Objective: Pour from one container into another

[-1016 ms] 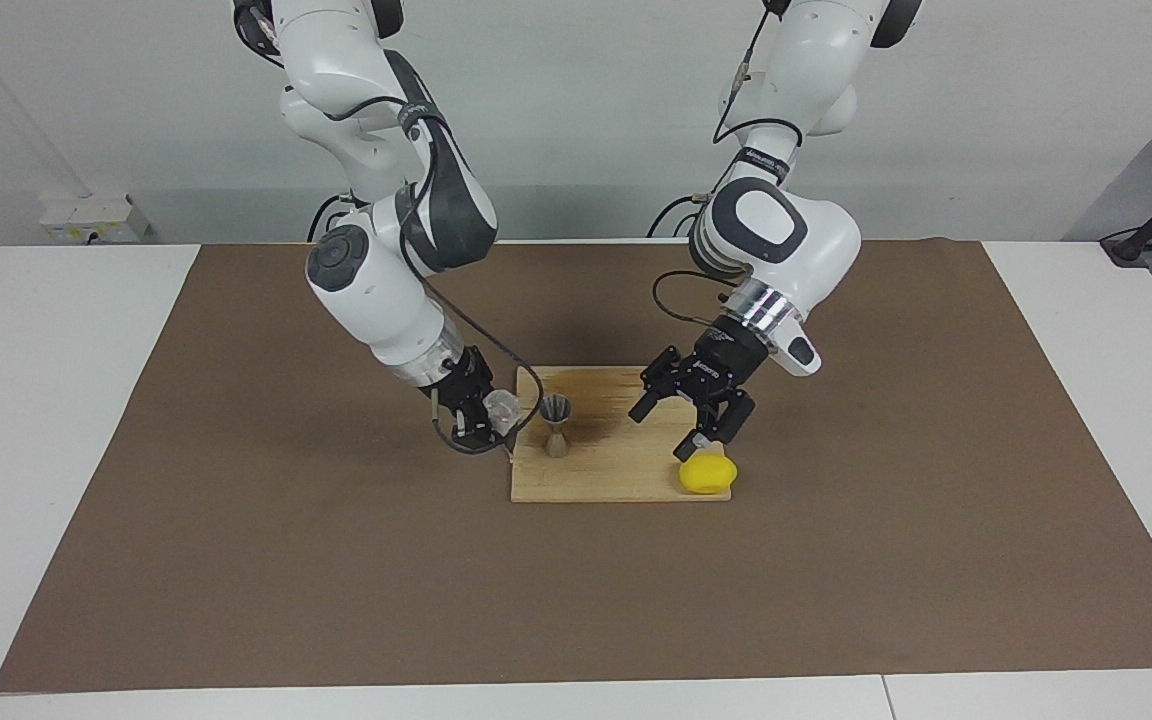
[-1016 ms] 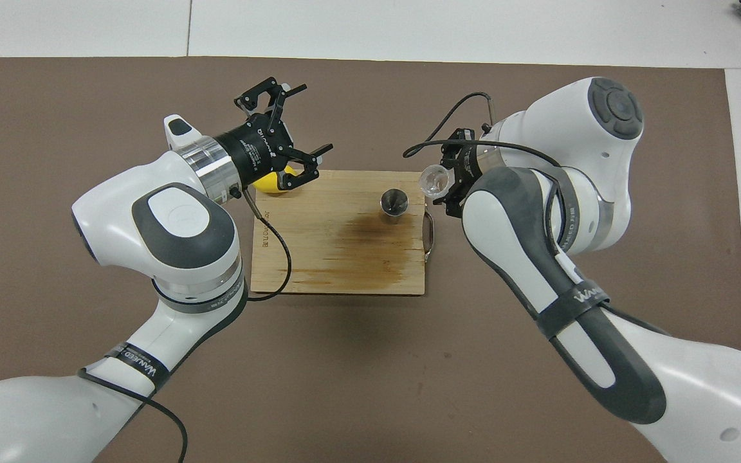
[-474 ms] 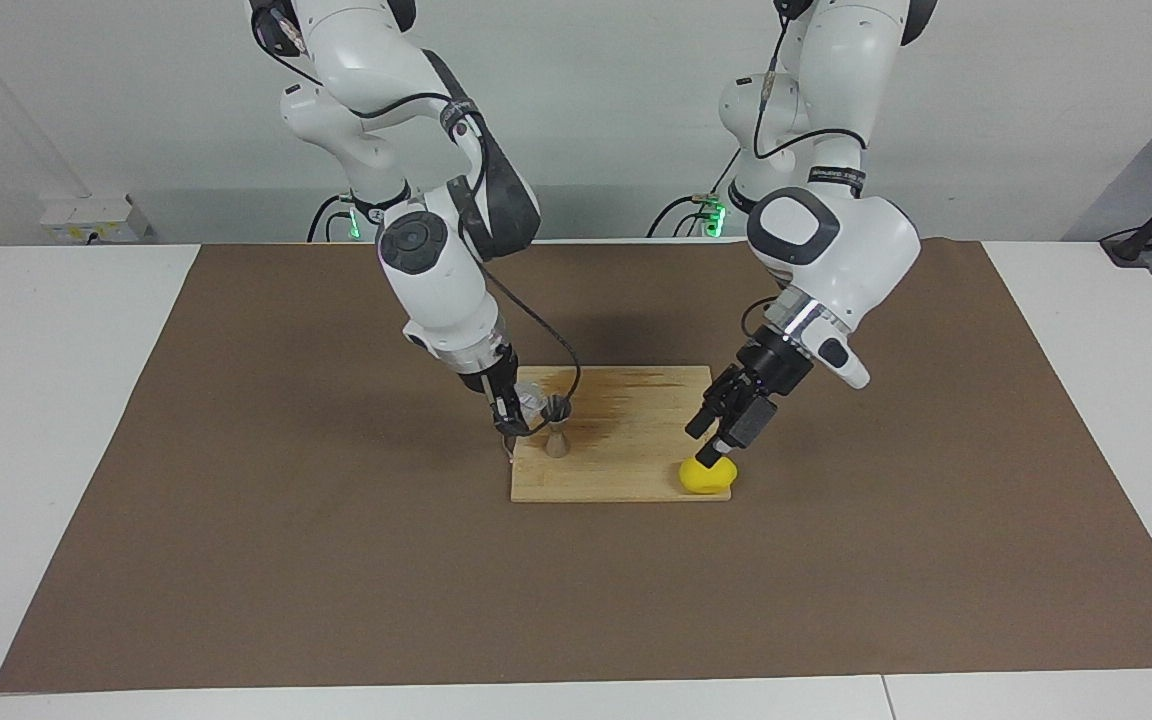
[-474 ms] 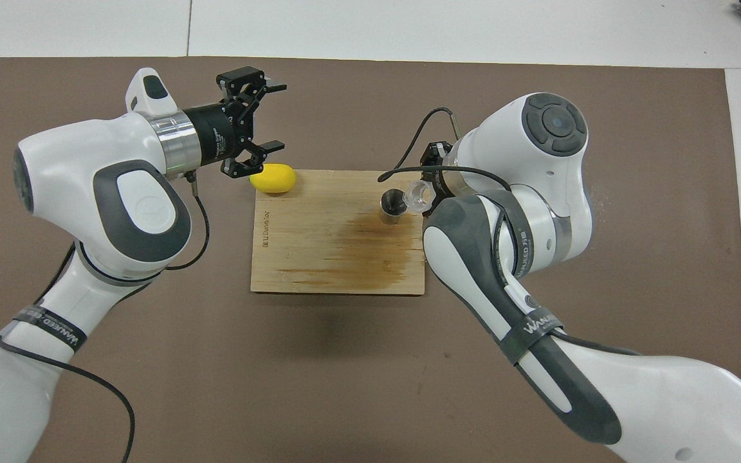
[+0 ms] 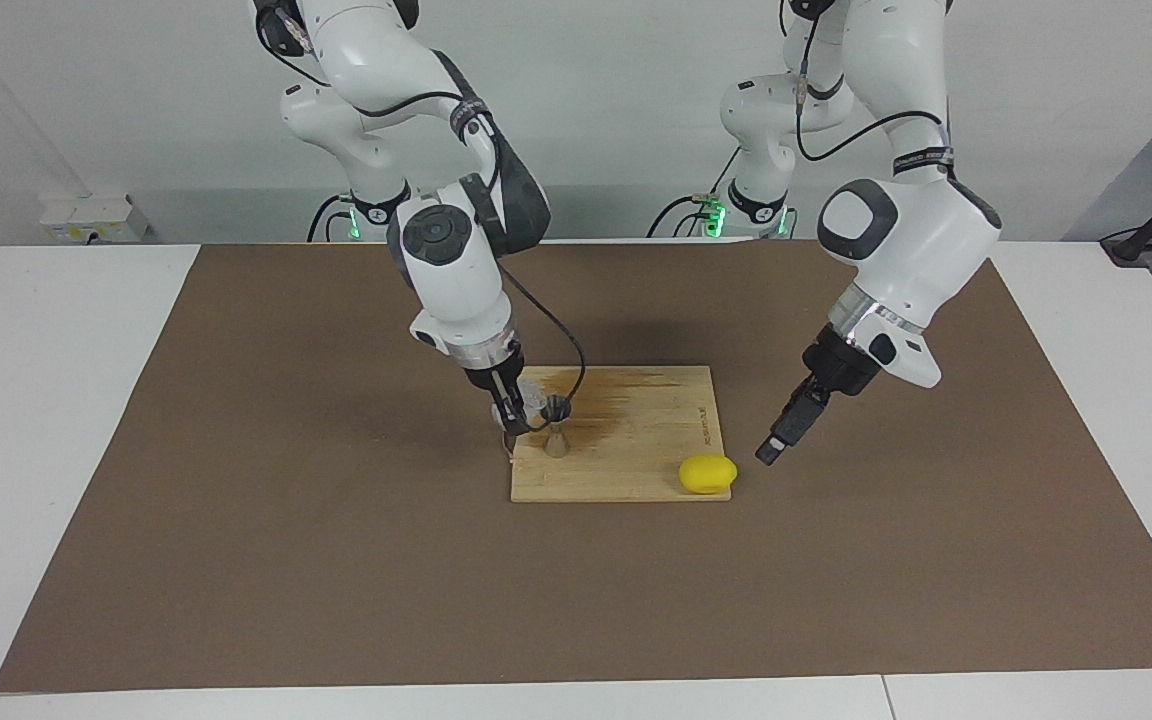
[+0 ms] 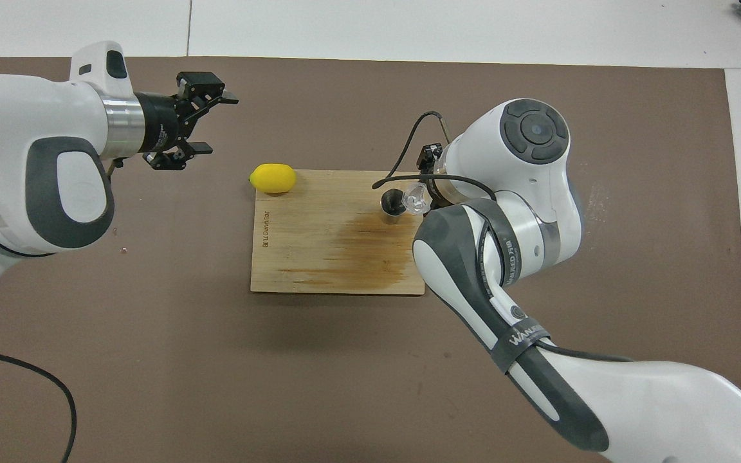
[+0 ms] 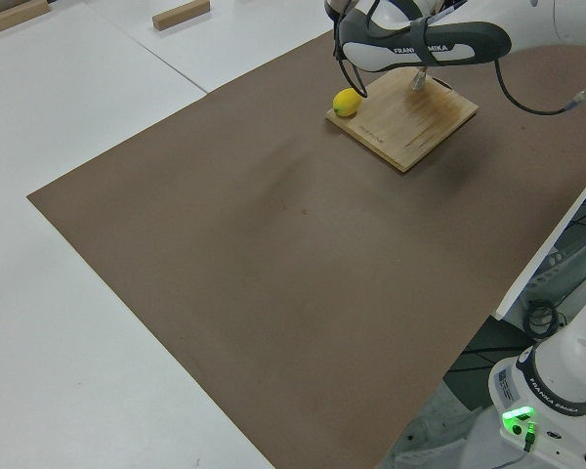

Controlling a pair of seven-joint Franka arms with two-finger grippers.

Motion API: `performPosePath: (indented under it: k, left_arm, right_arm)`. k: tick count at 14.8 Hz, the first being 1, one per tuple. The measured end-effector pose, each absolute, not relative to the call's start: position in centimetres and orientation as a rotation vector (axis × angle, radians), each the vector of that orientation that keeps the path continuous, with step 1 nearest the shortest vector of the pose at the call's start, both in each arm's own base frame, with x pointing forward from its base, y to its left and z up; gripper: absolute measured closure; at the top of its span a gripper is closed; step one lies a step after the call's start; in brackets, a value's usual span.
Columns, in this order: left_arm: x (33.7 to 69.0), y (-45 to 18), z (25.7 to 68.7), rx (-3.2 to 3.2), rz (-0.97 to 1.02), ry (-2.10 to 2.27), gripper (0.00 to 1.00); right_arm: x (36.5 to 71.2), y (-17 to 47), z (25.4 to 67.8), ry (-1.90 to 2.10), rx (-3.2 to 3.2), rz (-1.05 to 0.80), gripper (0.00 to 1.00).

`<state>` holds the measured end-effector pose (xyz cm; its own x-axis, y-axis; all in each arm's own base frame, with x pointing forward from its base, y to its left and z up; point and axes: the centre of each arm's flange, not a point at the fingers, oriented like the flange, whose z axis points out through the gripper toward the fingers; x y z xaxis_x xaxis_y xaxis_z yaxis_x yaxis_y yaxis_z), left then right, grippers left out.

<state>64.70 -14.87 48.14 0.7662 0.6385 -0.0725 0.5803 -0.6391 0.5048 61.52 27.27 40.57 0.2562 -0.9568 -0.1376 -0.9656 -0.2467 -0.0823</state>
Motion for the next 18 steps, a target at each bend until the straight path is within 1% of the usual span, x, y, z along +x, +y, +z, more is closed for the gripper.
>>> performPosePath:
  k: [3,8,13,15,18]
  left_arm:
    - [64.6,-13.5,49.9,2.616,0.159,0.825,0.00]
    - [62.8,-13.3,50.3,2.888,0.145,0.521,0.00]
    - [61.8,-7.9,52.3,3.004,0.131,0.278,0.00]
    - [61.3,-5.8,52.7,3.030,0.095,0.160,0.00]
    - [60.2,-3.6,53.2,3.053,0.010,-0.009,0.00]
  right_arm:
    - [61.5,27.4,40.7,1.811,-2.396,0.047,0.49]
    - [61.5,27.9,40.9,1.782,-2.410,0.002,0.49]
    - [61.5,28.4,41.1,1.754,-2.424,-0.042,0.49]
    - [61.3,28.8,41.0,1.742,-2.437,-0.049,0.49]
    - [61.1,29.3,40.9,1.728,-2.475,-0.107,0.49]
